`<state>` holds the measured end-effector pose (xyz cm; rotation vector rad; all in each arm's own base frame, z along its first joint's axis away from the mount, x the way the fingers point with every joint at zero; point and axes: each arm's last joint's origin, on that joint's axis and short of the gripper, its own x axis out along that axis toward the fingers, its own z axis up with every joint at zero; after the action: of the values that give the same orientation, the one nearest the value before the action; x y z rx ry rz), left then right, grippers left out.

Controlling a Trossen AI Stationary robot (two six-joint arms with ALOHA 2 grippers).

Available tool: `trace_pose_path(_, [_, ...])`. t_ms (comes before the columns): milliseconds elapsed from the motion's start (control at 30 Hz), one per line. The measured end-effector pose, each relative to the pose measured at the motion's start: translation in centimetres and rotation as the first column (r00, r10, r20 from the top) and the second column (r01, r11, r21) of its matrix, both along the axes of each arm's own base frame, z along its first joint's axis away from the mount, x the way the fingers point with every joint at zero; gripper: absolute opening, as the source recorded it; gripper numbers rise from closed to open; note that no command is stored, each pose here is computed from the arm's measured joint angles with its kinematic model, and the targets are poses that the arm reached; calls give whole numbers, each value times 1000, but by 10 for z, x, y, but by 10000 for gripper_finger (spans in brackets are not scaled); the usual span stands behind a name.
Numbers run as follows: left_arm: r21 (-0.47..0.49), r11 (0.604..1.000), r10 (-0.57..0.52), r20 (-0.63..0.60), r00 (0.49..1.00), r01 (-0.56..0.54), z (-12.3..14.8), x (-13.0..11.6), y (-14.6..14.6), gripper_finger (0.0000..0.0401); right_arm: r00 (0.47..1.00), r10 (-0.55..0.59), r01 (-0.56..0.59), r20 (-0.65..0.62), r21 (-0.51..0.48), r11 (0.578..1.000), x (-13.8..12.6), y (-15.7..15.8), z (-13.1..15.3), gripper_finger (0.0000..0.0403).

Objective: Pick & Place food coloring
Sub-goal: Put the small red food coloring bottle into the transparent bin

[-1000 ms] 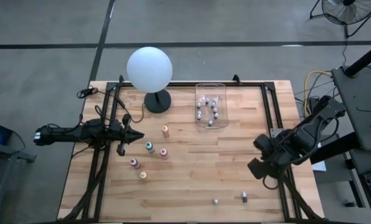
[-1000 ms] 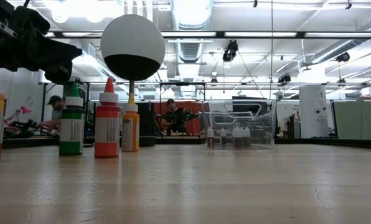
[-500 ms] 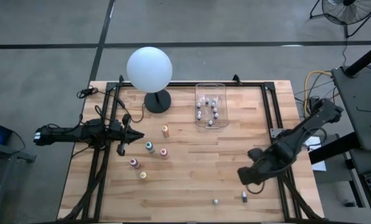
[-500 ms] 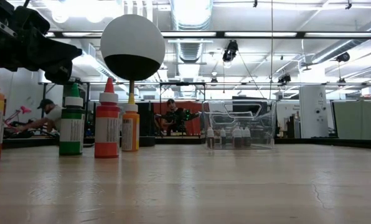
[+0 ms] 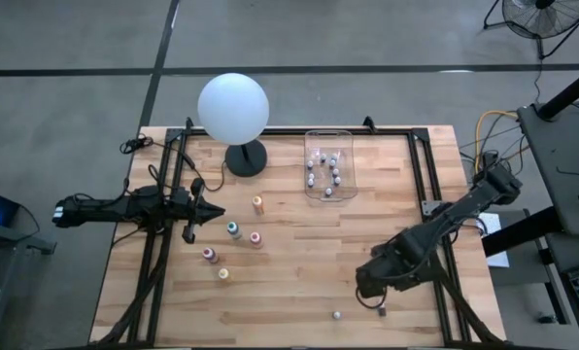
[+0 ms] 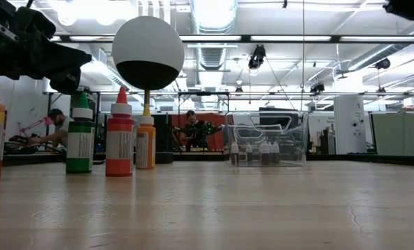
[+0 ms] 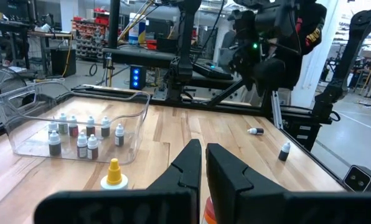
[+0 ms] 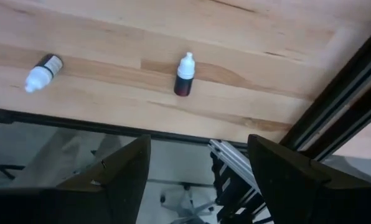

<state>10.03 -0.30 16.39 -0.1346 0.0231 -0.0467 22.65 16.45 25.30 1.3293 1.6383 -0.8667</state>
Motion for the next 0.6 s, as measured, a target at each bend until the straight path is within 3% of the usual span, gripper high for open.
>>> trace_pose_path(200, [0, 1000, 0, 0, 1000, 0, 0, 0, 0, 0, 1000, 13, -12, -15, 54, 998, 10, 2, -25, 249])
trace_pose_path(600, [0, 1000, 0, 0, 1000, 0, 0, 0, 0, 0, 995, -94, 88, 31, 161, 983, 13, 4, -73, 246])
